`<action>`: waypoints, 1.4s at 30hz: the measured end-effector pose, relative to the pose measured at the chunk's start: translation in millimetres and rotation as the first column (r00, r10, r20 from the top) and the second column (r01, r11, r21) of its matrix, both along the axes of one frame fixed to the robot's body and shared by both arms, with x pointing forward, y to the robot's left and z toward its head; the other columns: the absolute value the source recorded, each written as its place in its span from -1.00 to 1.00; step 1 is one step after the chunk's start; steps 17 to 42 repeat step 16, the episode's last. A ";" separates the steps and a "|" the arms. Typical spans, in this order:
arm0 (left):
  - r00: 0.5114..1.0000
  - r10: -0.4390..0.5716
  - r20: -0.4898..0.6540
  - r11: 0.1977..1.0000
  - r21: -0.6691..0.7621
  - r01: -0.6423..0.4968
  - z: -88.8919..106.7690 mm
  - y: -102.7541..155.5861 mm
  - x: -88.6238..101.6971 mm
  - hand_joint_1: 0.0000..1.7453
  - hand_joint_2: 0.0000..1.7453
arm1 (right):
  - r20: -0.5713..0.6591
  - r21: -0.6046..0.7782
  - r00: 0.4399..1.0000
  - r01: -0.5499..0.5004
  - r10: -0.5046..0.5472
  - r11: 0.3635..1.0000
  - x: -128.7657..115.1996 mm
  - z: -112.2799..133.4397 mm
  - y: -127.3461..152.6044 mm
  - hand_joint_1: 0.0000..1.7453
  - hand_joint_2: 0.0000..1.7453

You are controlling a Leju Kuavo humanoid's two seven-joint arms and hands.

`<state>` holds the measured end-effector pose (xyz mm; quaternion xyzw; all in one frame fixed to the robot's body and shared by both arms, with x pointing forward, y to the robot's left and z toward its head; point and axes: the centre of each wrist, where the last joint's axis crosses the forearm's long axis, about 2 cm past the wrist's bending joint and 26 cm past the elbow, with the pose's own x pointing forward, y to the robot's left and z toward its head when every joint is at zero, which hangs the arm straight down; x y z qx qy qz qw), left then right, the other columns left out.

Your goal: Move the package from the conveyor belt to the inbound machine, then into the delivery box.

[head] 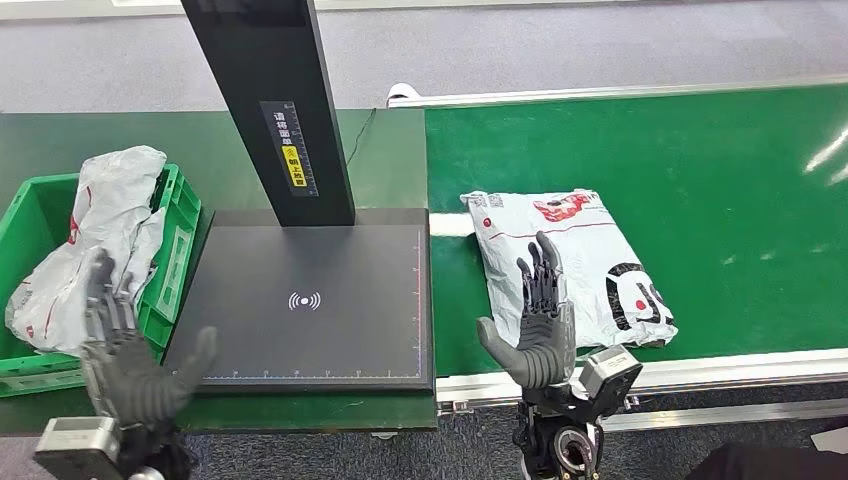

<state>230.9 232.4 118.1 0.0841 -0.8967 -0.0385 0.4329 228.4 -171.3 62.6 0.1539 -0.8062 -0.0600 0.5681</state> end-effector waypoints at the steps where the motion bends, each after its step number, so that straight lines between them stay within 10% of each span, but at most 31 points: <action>1: 0.998 -0.053 -0.024 0.998 -0.014 0.053 -3.0 -10.8 -5.9 -1.00 1.00 | -0.005 -0.029 1.000 -0.005 0.004 1.000 -1.6 0.4 2.1 -1.00 1.00; 10: 0.952 -0.287 -0.110 0.940 -0.224 0.257 -15.9 -63.7 -29.2 -1.00 1.00 | -0.022 -0.102 0.998 -0.060 0.058 0.993 -10.3 5.2 19.7 -1.00 1.00; 42: 0.937 -0.297 -0.183 0.942 -0.218 0.256 -22.3 -75.4 -38.4 -1.00 1.00 | -0.022 -0.105 0.997 -0.075 0.073 0.992 -13.3 5.0 25.2 -1.00 1.00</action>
